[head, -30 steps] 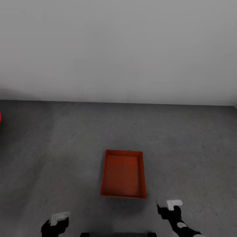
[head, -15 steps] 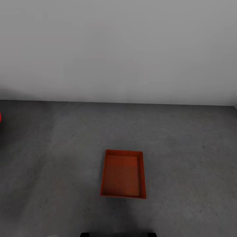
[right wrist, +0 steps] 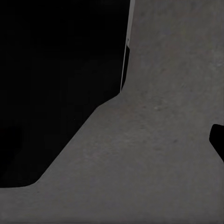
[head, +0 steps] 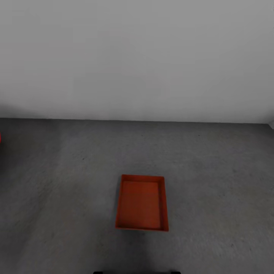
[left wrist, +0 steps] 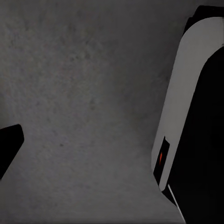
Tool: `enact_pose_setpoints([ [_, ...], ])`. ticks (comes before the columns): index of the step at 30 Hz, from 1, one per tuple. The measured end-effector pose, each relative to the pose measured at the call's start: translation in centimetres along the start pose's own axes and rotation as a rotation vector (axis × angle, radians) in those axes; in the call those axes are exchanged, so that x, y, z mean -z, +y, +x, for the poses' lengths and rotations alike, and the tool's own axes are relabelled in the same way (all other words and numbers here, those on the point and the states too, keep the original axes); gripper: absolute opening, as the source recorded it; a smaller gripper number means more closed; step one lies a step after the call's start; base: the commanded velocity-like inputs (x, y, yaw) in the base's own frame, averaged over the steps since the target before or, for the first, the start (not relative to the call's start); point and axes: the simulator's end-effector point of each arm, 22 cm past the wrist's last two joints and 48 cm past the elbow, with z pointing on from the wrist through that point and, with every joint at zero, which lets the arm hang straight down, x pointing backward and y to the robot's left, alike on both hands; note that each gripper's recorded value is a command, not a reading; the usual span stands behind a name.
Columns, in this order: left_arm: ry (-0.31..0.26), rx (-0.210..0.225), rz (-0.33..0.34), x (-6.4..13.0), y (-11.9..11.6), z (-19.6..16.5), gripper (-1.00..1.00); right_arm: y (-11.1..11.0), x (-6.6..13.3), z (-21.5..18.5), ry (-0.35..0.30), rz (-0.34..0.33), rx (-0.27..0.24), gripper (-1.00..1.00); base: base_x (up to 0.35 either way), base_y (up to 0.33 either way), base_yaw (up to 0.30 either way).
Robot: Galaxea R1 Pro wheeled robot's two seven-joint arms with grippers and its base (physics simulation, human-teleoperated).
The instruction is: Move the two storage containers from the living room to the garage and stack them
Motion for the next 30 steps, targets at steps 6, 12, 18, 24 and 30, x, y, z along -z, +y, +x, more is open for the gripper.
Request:
enact_pose_setpoints([
  [6, -0.003, 0.001, 0.006, 0.2, -0.2, 0.1, 1.00, 0.0, 0.0, -0.3, -0.008, 0.001, 0.000, 1.00, 0.000, 0.000, -0.001],
  [12, -0.008, 0.004, 0.012, 0.3, -0.6, -0.1, 1.00, -0.1, 0.0, -0.6, -0.017, 0.002, 0.000, 1.00, 0.000, 0.000, 0.000],
  [18, -0.013, 0.011, 0.035, 0.6, -2.6, -0.2, 1.00, -0.2, 0.1, -1.0, -0.026, 0.004, -0.001, 1.00, 0.000, 0.000, 0.000],
  [24, -0.022, 0.014, 0.040, 0.7, -2.9, -0.5, 1.00, -0.3, 0.1, -1.4, -0.035, 0.006, -0.001, 1.00, 0.000, 0.000, 0.000],
  [30, -0.031, 0.016, 0.044, 0.8, -3.1, -0.9, 1.00, -0.4, 0.1, -1.7, -0.045, 0.010, -0.002, 1.00, 0.000, 0.000, 0.000],
])
